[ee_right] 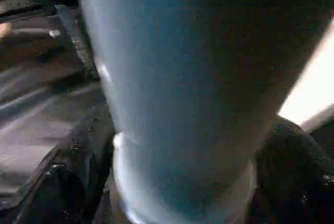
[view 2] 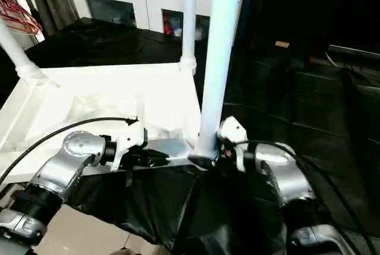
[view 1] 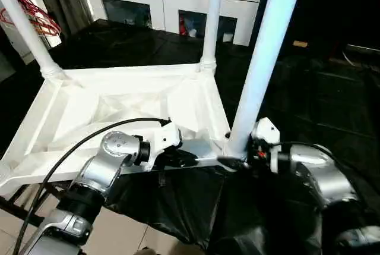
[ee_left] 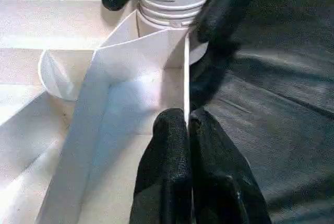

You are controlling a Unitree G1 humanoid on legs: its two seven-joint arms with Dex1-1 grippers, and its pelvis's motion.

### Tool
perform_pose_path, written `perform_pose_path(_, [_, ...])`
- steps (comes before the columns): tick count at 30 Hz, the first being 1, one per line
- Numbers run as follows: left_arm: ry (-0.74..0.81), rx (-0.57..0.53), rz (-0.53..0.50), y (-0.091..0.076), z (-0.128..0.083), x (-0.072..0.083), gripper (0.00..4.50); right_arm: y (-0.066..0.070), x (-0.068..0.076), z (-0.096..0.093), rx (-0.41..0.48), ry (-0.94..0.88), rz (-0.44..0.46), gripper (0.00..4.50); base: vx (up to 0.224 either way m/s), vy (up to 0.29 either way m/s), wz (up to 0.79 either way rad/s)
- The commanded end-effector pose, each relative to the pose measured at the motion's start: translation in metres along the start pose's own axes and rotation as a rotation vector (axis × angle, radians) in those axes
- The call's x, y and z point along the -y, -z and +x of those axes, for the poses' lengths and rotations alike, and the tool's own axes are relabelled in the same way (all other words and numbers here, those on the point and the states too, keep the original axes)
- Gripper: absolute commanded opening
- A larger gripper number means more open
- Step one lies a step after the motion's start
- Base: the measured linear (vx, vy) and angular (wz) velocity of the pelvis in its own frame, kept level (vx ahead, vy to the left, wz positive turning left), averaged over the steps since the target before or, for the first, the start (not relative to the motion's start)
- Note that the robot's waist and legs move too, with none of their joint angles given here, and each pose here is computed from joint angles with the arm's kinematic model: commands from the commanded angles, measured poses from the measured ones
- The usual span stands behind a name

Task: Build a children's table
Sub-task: Rotate leg to tighten

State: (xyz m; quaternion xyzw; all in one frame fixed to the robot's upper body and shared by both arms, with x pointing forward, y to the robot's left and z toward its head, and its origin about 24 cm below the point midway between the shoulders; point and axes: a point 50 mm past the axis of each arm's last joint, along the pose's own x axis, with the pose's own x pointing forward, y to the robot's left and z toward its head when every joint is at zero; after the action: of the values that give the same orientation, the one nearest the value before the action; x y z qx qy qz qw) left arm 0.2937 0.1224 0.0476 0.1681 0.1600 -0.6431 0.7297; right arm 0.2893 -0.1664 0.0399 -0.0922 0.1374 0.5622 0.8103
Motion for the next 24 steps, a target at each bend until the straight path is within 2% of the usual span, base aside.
perform_pose_path(1, [0.071, 0.049, 0.026, -0.008, 0.002, 0.006, 0.0, 0.001, -0.005, -0.003, -0.018, -0.059, 0.011, 3.92, 0.0, 0.0, 0.0])
perform_pose_path(2, [0.077, 0.044, 0.023, -0.008, 0.001, 0.007, 0.0, 0.001, -0.007, -0.004, -0.02, -0.07, 0.015, 3.92, 0.0, 0.0, 0.0])
perform_pose_path(4, [0.083, 0.042, 0.022, -0.007, 0.0, 0.008, 0.0, 0.001, -0.007, -0.005, -0.021, -0.078, 0.017, 3.6, 0.0, 0.0, 0.0])
perform_pose_path(7, [0.096, 0.031, 0.017, -0.005, -0.001, 0.01, 0.0, 0.0, -0.01, -0.004, -0.023, -0.103, 0.023, 3.54, 0.0, 0.0, 0.0])
perform_pose_path(8, [0.097, 0.031, 0.017, -0.005, -0.001, 0.01, 0.0, 0.0, -0.01, -0.004, -0.023, -0.105, 0.023, 3.25, 0.0, 0.0, 0.0])
perform_pose_path(9, [0.098, 0.029, 0.015, -0.004, -0.001, 0.01, 0.0, 0.0, -0.011, -0.003, -0.023, -0.107, 0.024, 3.17, 0.0, 0.0, 0.0])
perform_pose_path(12, [0.1, 0.025, 0.014, -0.003, -0.002, 0.011, 0.0, 0.0, -0.012, -0.002, -0.02, -0.111, 0.027, 3.12, 0.0, 0.0, 0.0])
perform_pose_path(13, [0.101, 0.025, 0.014, -0.003, -0.002, 0.011, 0.0, 0.0, -0.012, -0.002, -0.02, -0.111, 0.028, 2.87, 0.0, 0.0, 0.0])
perform_pose_path(17, [0.078, 0.024, 0.008, -0.003, -0.002, 0.01, 0.0, 0.002, -0.015, 0.0, -0.017, -0.105, 0.046, 2.78, 0.0, 0.0, 0.0])
perform_pose_path(20, [-0.068, 0.007, -0.004, -0.004, 0.004, -0.002, 0.0, 0.007, -0.007, 0.01, -0.006, 0.053, 0.061, 2.72, 0.0, 0.0, 0.0])
perform_pose_path(23, [-0.11, -0.002, -0.007, -0.004, 0.006, -0.006, 0.0, 0.008, -0.004, 0.013, -0.004, 0.105, 0.067, 2.72, 0.0, 0.0, 0.0])
perform_pose_path(24, [-0.187, 0.025, -0.031, -0.009, 0.01, -0.013, 0.0, 0.01, 0.003, 0.02, -0.001, 0.225, 0.085, 2.72, 0.0, 0.0, 0.0])
